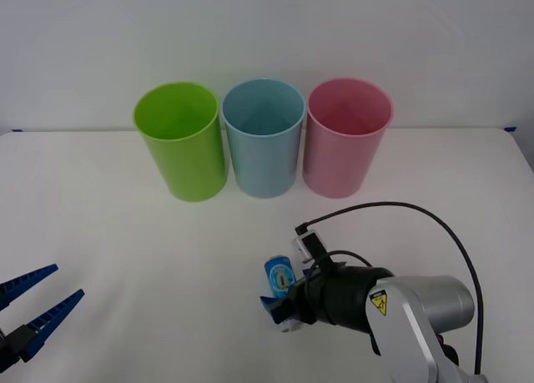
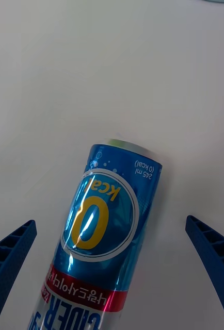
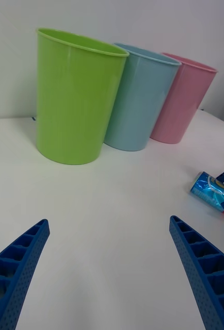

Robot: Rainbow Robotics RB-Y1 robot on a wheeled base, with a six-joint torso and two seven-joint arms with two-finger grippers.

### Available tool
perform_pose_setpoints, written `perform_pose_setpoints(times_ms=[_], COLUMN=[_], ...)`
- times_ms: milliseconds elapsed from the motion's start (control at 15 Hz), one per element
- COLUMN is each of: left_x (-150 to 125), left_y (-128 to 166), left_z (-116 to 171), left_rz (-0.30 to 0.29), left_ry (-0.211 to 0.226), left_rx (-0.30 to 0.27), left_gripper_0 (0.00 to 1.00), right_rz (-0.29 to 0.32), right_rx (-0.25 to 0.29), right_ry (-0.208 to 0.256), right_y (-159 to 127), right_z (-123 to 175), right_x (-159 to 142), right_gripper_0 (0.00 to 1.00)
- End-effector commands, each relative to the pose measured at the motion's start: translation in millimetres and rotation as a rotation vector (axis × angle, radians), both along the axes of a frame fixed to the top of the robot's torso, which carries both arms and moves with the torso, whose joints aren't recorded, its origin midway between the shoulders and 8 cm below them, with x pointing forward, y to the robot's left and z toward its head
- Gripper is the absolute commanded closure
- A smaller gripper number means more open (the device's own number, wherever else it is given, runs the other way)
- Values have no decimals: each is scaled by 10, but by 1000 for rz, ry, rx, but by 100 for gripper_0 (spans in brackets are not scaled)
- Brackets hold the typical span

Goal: Put cans in the blue bin and PET bottles in the pink bin and trash in the green bin.

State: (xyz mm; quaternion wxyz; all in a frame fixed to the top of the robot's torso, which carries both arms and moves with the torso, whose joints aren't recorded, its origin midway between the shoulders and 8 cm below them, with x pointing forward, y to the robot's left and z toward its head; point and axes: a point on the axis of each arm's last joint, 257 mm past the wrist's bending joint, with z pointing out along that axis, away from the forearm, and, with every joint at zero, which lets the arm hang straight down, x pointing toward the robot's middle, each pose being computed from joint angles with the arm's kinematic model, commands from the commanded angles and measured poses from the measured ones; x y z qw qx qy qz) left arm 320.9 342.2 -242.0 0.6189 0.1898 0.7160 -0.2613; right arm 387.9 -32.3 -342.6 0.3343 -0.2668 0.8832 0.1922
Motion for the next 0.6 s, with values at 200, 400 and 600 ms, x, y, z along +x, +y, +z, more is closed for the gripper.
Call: perform_pose_setpoints(times_ms=[200,400,600], left_x=[0,0,0], left_y=[0,0,0], left_z=[0,0,0], left_rz=[0,0,0], left_ry=[0,0,0], left_rx=[0,0,0], left_gripper_0=[21,21,21], right_rz=[13,29,34], right_rx=[-9,-35,-56], right_ry=[-2,-20,-29], right_y=[60,43,9], right_z=[-82,-82,-95], right_x=[71,95,112], right_gripper_0=[86,100,100])
